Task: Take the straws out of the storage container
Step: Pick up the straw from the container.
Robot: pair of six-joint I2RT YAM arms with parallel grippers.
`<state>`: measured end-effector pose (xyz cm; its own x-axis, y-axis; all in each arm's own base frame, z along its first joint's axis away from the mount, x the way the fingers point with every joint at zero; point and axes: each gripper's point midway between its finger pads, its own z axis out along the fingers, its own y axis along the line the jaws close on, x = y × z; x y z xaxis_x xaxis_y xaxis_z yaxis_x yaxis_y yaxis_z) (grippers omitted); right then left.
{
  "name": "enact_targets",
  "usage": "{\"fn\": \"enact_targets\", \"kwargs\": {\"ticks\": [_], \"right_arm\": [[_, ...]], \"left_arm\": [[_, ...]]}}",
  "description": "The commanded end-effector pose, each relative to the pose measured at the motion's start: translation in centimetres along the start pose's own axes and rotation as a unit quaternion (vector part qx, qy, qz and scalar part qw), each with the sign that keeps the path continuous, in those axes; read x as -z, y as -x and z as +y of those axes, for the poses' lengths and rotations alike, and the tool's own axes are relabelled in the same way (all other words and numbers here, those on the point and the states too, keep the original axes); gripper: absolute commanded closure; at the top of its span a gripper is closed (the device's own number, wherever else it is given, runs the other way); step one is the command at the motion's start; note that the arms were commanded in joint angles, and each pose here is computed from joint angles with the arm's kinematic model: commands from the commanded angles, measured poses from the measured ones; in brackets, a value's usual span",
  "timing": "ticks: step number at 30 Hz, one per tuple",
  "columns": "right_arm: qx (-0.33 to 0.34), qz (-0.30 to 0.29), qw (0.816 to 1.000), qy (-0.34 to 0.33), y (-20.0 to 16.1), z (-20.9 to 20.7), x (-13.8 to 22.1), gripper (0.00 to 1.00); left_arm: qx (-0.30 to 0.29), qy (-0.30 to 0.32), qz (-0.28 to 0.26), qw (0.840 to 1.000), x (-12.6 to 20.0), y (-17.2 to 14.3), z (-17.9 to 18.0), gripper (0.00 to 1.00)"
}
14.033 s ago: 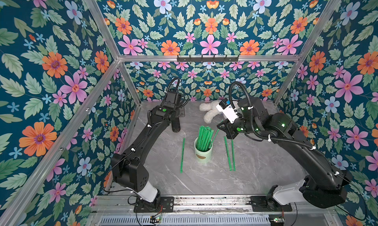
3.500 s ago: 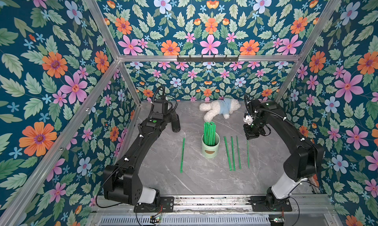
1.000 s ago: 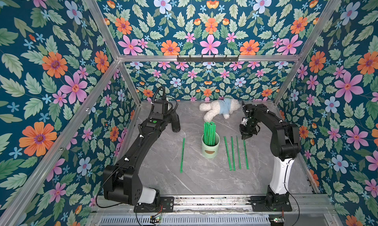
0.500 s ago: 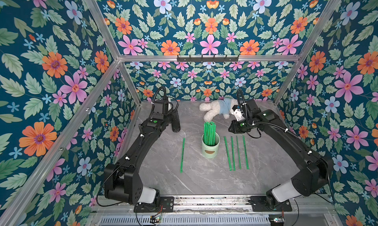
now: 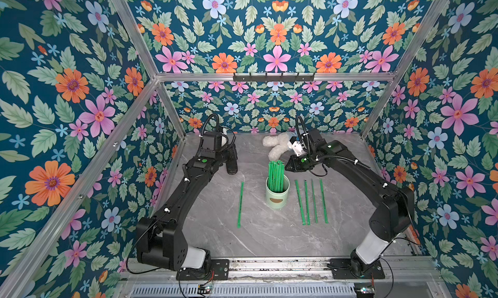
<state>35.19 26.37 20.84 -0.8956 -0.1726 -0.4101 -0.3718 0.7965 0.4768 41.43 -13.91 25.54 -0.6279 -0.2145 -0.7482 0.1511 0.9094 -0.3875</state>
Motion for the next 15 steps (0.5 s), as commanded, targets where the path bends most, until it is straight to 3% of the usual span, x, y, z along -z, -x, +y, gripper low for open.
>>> {"fn": "enact_targets", "kwargs": {"ticks": [1,15], "right_arm": [[0.004,0.003,1.0,0.006,0.2,0.3,-0.2,0.78],[0.001,0.021,1.0,0.013,-0.6,0.3,-1.6,0.77]], "left_arm": [[-0.003,-0.007,-0.01,1.0,0.1,0.5,-0.3,1.0],[-0.003,-0.005,-0.009,1.0,-0.1,0.5,-0.2,1.0]]}}
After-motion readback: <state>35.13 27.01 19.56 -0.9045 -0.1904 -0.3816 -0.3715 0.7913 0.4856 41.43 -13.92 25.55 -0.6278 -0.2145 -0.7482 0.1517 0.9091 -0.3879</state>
